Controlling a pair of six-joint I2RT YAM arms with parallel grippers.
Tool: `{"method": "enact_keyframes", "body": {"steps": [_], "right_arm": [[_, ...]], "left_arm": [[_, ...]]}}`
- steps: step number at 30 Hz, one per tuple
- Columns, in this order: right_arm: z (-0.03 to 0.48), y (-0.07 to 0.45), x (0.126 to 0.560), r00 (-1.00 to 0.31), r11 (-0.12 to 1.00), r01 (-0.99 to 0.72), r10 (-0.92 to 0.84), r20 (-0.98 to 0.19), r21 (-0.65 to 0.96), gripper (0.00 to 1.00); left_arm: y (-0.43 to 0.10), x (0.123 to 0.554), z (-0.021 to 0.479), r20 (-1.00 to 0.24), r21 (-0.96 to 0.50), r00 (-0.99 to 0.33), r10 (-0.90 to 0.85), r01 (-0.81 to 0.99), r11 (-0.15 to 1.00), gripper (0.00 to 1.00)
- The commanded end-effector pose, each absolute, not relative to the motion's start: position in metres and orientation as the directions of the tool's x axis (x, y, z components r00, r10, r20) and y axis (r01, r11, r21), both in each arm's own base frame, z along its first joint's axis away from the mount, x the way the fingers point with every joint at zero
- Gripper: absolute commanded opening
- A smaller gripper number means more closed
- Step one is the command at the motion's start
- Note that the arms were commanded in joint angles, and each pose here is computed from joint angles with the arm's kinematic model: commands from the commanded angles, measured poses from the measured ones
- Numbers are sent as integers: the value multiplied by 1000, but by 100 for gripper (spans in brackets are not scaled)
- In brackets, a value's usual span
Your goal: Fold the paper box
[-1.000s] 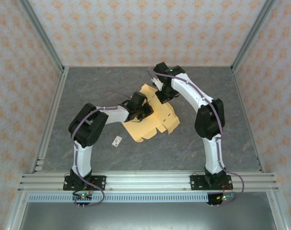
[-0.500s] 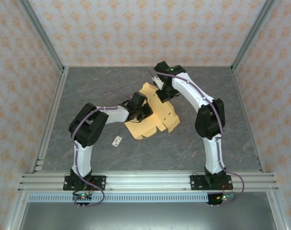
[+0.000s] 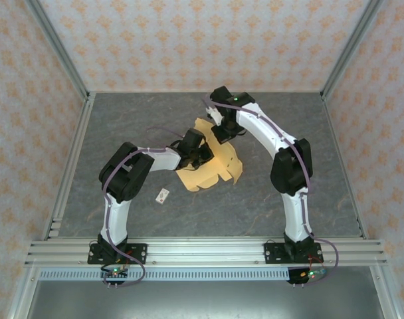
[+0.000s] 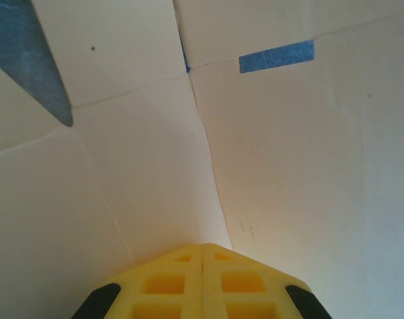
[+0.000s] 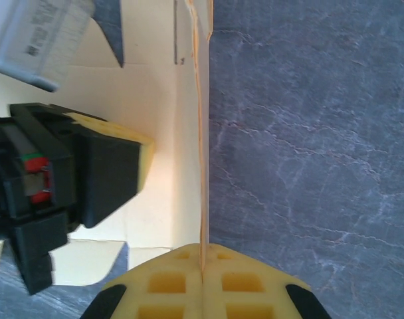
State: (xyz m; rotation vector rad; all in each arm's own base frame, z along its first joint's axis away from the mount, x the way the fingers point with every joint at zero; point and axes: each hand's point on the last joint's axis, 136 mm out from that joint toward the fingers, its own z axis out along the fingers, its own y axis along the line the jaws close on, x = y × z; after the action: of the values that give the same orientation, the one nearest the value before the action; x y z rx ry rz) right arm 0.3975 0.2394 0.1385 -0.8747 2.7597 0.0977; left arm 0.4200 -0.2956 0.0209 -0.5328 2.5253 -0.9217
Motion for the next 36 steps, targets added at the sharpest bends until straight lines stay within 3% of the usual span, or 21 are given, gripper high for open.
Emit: {"method": "enact_keyframes", "body": {"steps": [1,15,36], "right_arm": [[133,264,386,-783,806,-591,-561,-268,37,0],[131,248,396,-791,824,-564,-560,-246,-63,0],[126,258,389,-785,818,-574,-563,-258,-39,0]], "left_arm": [[-288,398,-24,-181,-601,-866,-466,-278,749,6],[-290,400,-4,-210,-624,-864,-458,-242,743,6],[-291,402,8,-243,-633,-865,-440,-202,747,8]]}}
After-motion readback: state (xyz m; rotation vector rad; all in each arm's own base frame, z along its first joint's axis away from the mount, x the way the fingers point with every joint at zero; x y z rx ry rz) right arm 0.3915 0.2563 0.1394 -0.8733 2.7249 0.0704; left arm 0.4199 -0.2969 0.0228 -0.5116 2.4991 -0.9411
